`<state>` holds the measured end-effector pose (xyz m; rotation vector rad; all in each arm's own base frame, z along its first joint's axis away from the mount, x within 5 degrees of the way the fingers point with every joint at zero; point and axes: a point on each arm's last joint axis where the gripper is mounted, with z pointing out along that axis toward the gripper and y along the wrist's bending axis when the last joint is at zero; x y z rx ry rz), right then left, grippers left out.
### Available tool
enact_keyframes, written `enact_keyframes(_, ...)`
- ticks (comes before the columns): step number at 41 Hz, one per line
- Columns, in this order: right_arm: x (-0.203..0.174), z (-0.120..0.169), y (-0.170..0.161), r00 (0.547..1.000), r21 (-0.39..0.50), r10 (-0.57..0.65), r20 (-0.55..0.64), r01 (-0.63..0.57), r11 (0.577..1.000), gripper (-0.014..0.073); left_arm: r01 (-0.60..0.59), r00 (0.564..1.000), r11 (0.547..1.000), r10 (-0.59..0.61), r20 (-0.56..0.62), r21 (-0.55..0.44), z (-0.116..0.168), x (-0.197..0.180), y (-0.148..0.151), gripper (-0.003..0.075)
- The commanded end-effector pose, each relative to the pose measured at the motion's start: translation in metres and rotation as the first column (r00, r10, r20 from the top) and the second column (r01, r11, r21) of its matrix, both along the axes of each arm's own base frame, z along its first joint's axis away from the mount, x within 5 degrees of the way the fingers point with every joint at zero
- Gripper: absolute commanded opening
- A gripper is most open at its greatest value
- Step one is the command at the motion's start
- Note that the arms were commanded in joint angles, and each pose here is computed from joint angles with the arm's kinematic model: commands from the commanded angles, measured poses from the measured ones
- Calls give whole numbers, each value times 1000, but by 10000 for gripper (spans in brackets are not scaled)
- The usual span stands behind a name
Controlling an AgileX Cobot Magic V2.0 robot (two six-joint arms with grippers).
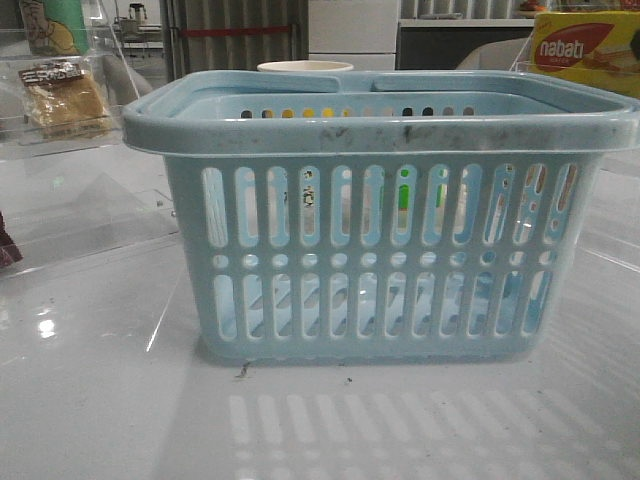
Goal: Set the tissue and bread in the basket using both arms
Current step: 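Carry the tissue pack with the right gripper over the basket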
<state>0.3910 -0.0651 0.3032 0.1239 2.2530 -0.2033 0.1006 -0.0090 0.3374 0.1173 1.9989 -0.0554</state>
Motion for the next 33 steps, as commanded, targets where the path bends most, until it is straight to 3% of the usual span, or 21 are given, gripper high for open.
enact_keyframes(1, -23, 67, 9, 979, -37, 26, 202, -19, 999, 196, -5, 996, 1000, 6, 85, -16, 13, 3, 0, 254)
enact_keyframes(10, -70, 120, 45, 949, 16, 84, 303, -93, 996, 196, -5, 996, 1000, 6, 85, -16, 13, 3, 0, 254)
enact_keyframes(17, -100, 141, 78, 933, 165, 134, 333, -198, 966, 196, -5, 996, 1000, 6, 85, -16, 13, 3, 0, 254)
enact_keyframes(23, -111, 141, 109, 929, 247, 221, 297, -298, 922, 196, -5, 996, 1000, 6, 85, -16, 13, 3, 0, 254)
enact_keyframes(33, -108, 118, 166, 895, 265, 401, 196, -442, 857, 196, -6, 995, 1000, 8, 100, -16, 15, 4, 0, 254)
